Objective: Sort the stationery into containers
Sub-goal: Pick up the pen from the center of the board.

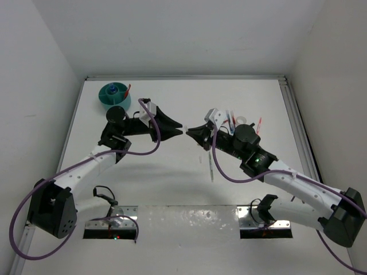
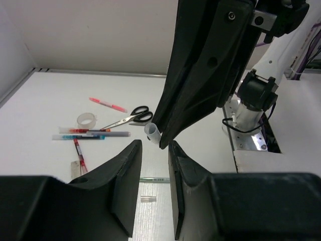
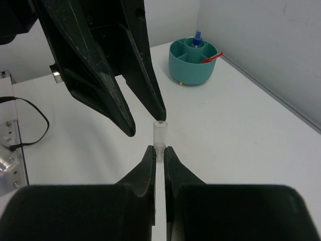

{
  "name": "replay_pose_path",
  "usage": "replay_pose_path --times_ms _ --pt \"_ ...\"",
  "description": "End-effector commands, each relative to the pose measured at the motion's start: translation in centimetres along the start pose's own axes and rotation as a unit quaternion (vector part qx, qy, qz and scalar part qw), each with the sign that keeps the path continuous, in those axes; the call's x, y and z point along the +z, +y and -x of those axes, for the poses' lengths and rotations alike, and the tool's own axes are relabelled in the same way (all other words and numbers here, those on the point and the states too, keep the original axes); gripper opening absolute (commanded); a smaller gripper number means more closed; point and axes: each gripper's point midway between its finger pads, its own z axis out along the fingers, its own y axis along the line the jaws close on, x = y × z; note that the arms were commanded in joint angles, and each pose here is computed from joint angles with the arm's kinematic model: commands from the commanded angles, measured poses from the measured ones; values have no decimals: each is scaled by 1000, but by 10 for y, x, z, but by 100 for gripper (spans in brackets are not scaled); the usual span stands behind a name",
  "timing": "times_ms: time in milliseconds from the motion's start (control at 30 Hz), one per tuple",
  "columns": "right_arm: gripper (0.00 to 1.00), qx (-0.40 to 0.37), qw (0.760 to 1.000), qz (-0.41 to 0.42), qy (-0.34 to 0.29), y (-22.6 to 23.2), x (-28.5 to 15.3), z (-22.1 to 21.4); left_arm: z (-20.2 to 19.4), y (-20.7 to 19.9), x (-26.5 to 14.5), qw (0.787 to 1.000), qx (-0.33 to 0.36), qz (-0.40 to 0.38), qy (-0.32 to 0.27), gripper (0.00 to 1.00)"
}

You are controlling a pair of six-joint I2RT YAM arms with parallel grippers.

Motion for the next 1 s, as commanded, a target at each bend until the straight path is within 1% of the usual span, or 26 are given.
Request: replay_pose_path --times_ms 0,200,500,567,600,633,667,700,733,767,800,833,867,900,933,967 --pt "0 -26 998 20 -53 5 -1 34 12 -5 5 999 37 -24 -8 26" --pt "0 -28 998 26 -53 8 2 34 15 -7 9 999 21 -18 -17 28" --pt "0 -32 997 29 -60 8 4 40 15 -2 10 1000 17 -3 -21 28" --pt "0 -30 998 18 -56 5 3 37 14 0 10 1000 14 3 -20 28" --pt "0 -29 998 13 -55 3 2 37 14 1 10 1000 14 6 -20 32" --pt "0 -26 998 5 -52 1 1 35 13 3 10 1000 13 10 -19 38" --pt "0 -19 999 -22 -38 -8 -2 30 10 10 8 999 2 31 -15 51" --pt "0 -13 999 -38 -27 -14 -4 26 11 15 7 999 0 48 -15 56" --pt "0 -3 998 -57 2 -20 -8 12 10 21 6 998 -8 66 -14 60" --pt "0 16 994 -109 18 -38 -14 6 7 40 2 992 -28 124 -13 67" --pt "0 30 989 -139 33 -47 -19 -3 4 53 -2 985 -45 166 -13 68" --pt "0 46 982 -173 67 -56 -28 -20 -6 82 -16 962 -77 263 -9 68" --pt "0 72 965 -241 77 -77 -41 -30 -15 95 -23 944 -111 311 -7 64" --pt "0 86 953 -275 89 -86 -50 -39 -25 106 -31 926 -126 355 5 61" --pt "0 99 940 -305 118 -91 -62 -59 -31 114 -34 915 -129 382 16 58" --pt "0 127 924 -341 115 -100 -71 -65 -54 119 -34 903 -133 404 54 55"
